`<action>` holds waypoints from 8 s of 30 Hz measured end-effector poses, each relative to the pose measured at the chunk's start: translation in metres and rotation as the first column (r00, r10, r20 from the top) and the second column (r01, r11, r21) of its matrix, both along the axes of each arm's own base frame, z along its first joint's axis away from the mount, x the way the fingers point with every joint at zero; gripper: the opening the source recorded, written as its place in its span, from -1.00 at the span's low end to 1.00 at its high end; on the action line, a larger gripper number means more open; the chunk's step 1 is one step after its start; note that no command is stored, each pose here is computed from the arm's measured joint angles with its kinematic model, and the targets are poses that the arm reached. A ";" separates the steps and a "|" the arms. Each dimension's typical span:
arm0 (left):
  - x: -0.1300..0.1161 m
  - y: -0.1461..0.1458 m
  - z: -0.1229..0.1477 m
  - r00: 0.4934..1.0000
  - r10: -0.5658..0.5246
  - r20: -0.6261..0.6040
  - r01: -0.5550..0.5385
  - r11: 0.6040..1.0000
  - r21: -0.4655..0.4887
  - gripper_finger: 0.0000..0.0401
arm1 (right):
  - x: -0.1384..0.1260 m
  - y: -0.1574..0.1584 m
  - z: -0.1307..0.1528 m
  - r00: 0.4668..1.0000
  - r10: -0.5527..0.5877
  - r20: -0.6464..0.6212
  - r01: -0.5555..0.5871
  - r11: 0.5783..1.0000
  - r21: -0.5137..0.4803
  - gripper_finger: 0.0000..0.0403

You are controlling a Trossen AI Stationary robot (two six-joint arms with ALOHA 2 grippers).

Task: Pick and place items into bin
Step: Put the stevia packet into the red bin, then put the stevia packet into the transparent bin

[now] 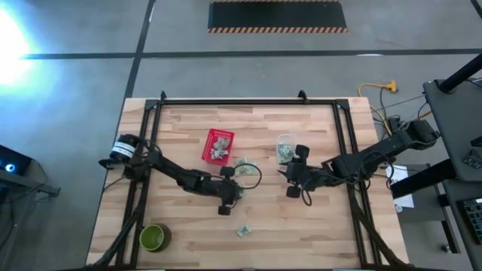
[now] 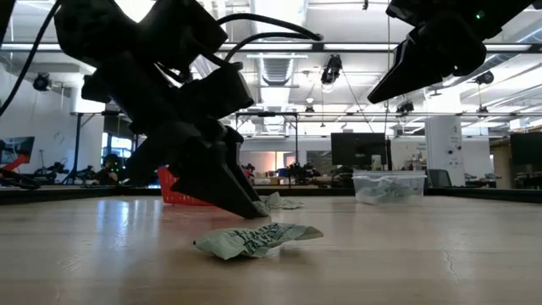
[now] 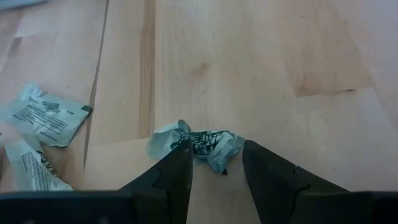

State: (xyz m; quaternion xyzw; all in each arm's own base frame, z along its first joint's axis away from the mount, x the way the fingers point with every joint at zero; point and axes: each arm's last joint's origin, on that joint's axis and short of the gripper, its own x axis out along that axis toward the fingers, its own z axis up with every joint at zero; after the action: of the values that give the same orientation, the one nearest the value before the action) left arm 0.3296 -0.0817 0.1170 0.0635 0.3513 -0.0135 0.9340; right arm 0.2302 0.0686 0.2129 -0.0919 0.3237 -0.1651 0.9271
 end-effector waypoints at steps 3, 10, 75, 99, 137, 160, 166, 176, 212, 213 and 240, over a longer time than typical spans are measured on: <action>0.000 0.000 -0.001 1.000 0.000 -0.002 0.000 1.000 -0.001 -0.36 | 0.000 0.000 0.000 1.000 -0.001 0.000 0.001 1.000 0.001 -0.51; 0.000 0.001 -0.001 1.000 -0.003 -0.005 0.003 1.000 -0.005 -0.46 | 0.000 0.000 0.000 1.000 -0.001 -0.001 0.001 1.000 0.001 -0.56; -0.051 0.109 0.067 0.853 0.522 -0.018 -0.456 0.761 0.461 -0.66 | -0.006 -0.002 -0.014 0.999 -0.035 -0.005 0.035 0.999 0.033 -0.69; -0.081 0.029 0.112 0.969 0.246 0.006 -0.243 0.954 0.173 -0.34 | 0.051 0.013 -0.055 0.971 0.227 0.071 -0.217 0.968 -0.128 -0.62; -0.112 -0.046 0.113 0.998 -0.053 0.042 0.050 0.996 0.073 -0.34 | 0.134 -0.068 -0.101 0.987 0.135 -0.087 -0.124 0.985 0.124 -0.05; -0.111 -0.046 0.112 0.998 -0.054 0.045 0.050 0.996 0.070 -0.34 | 0.134 -0.070 -0.108 0.984 0.137 -0.113 -0.124 0.985 0.117 -0.55; -0.112 -0.046 0.112 0.998 -0.054 0.044 0.050 0.996 0.071 -0.34 | 0.134 -0.070 -0.108 0.981 0.151 -0.120 -0.139 0.985 0.102 -0.76; -0.112 -0.046 0.112 0.998 -0.053 0.043 0.050 0.996 0.071 -0.34 | 0.133 -0.069 -0.104 0.977 0.167 -0.130 -0.157 0.984 0.088 -0.96; -0.112 -0.046 0.111 0.998 -0.038 0.040 0.035 0.998 0.054 -0.34 | 0.043 -0.042 -0.025 0.922 -0.306 -0.235 0.268 0.946 -0.181 -0.96; -0.112 -0.046 0.111 0.999 -0.038 0.039 0.035 0.998 0.054 -0.34 | 0.039 -0.042 -0.026 0.920 -0.318 -0.230 0.283 0.943 -0.173 -0.96; -0.115 -0.044 0.099 0.999 -0.037 0.037 0.035 0.998 0.057 -0.34 | -0.016 -0.052 -0.046 0.870 -0.468 -0.154 0.472 0.881 -0.016 -0.64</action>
State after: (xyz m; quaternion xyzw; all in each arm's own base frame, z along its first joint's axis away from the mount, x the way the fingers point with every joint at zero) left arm 0.2147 -0.1259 0.2158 0.0962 0.3324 -0.0193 0.9380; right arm 0.2140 0.0169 0.1670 -0.0125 0.4086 -0.3744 0.8323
